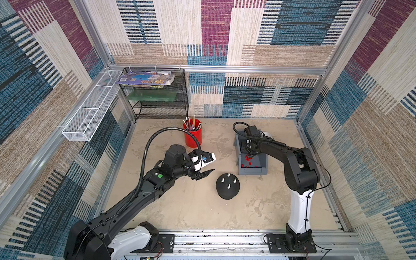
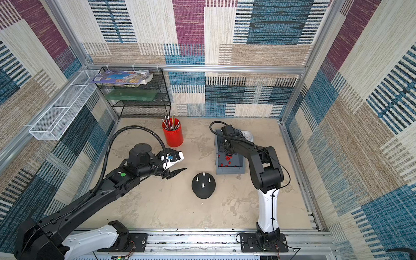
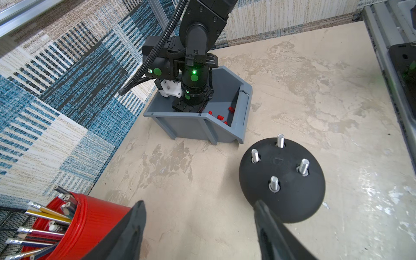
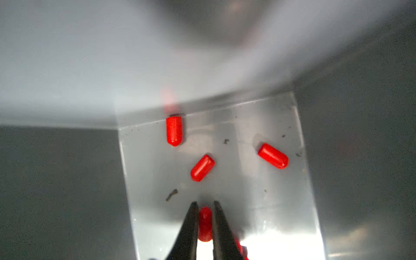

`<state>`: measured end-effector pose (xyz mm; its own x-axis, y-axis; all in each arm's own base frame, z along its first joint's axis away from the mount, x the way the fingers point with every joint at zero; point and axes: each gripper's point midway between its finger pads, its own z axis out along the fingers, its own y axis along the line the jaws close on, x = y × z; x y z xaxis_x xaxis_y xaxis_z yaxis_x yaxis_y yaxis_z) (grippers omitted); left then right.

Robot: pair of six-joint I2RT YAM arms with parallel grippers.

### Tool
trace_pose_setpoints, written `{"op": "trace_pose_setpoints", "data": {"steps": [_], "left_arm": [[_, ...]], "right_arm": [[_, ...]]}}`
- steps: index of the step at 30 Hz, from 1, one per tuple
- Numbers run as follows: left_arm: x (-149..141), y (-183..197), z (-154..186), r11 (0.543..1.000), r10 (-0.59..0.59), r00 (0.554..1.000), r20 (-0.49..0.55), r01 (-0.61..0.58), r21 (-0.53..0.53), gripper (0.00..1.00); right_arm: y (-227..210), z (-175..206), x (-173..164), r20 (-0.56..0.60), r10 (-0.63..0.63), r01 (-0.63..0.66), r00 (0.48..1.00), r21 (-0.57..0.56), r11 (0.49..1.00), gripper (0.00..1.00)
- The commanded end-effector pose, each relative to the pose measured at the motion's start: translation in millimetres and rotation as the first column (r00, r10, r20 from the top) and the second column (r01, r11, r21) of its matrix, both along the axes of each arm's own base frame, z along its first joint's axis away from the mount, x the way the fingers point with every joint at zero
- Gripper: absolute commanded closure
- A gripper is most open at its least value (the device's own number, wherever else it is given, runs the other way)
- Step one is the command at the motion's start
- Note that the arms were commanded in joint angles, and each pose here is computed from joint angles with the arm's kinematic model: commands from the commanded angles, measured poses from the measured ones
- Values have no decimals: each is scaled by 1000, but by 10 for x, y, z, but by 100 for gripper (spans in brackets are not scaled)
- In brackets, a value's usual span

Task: Cover the protruding screws with screw protection sleeves
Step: Pick up the screw protection sleeve from the storage box.

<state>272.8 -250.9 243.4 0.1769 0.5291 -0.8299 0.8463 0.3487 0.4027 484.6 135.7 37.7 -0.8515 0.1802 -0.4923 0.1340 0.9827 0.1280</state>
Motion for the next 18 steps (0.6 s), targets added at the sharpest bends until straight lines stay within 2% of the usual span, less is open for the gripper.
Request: {"op": "trace_pose_setpoints", "data": {"steps": [1, 13, 18], "left_arm": [[-8, -6, -4, 1000, -3, 1000, -3, 3, -1, 25], [27, -32, 3, 1000, 7, 1000, -20, -7, -7, 26], [158, -35, 105, 996, 77, 995, -58, -80, -50, 28]], "right_arm": [[2, 21, 14, 8, 3, -3, 1000, 6, 1000, 85], [40, 253, 30, 60, 23, -24, 998, 27, 999, 96], [102, 461, -9, 97, 47, -52, 994, 55, 997, 96]]}}
